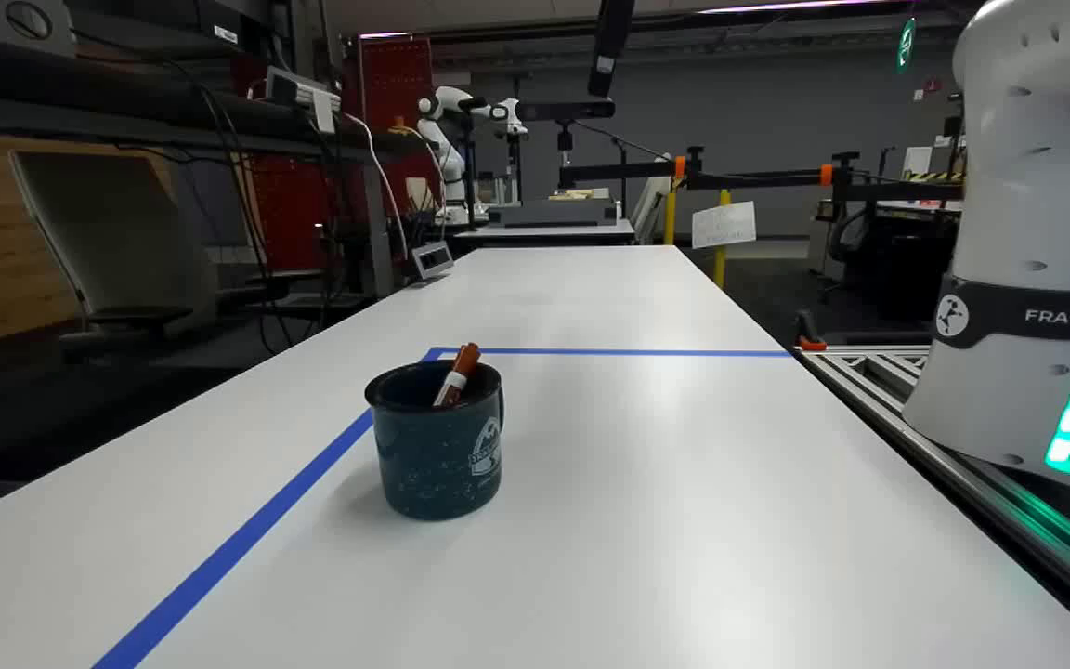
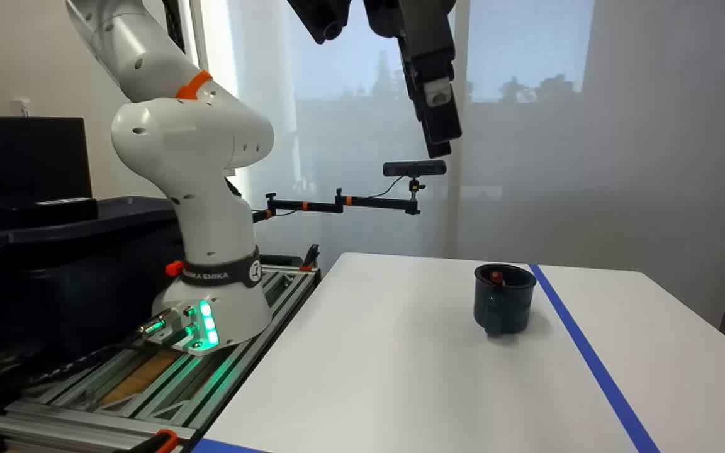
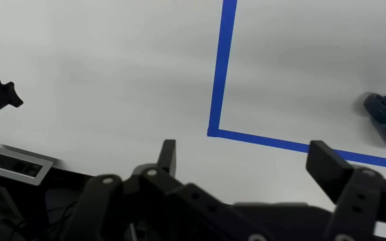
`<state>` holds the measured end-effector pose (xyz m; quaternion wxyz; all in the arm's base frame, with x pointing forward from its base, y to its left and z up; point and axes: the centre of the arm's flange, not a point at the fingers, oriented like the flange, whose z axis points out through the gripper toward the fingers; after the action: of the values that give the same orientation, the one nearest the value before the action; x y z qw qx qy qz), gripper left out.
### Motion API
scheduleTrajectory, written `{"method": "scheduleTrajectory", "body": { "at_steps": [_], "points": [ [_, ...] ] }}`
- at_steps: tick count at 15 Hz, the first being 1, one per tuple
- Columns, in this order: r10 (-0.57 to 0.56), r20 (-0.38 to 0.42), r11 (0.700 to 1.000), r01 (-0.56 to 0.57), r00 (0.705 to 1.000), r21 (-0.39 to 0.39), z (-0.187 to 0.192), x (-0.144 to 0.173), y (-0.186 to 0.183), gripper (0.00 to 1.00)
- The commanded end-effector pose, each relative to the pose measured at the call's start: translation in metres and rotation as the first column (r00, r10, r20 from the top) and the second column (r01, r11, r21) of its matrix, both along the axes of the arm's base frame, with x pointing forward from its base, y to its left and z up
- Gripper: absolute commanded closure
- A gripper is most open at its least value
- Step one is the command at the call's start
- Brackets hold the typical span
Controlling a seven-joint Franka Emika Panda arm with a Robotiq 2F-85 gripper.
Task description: Put the marker on the table
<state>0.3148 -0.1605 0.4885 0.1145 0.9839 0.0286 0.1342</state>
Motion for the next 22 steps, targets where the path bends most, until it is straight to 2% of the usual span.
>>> {"method": "scheduleTrajectory", "body": {
  "at_steps": [1, 8, 11, 13, 16, 22],
  "points": [
    [0.000, 0.000, 1.000, 0.000, 1.000, 0.000, 0.000, 0.000, 0.000, 0.00],
    [0.000, 0.000, 1.000, 0.000, 1.000, 0.000, 0.000, 0.000, 0.000, 0.00],
    [0.095, 0.000, 0.995, -0.095, 0.995, 0.027, -0.011, 0.029, 0.002, 0.00],
    [0.184, 0.021, 0.982, -0.185, 0.983, 0.047, -0.020, 0.053, 0.008, 0.00],
    [0.326, 0.051, 0.940, -0.330, 0.944, 0.084, -0.037, 0.091, 0.025, 0.00],
    [0.557, 0.044, 0.803, -0.551, 0.829, 0.225, -0.075, 0.155, 0.074, 0.00]
  ]
}}
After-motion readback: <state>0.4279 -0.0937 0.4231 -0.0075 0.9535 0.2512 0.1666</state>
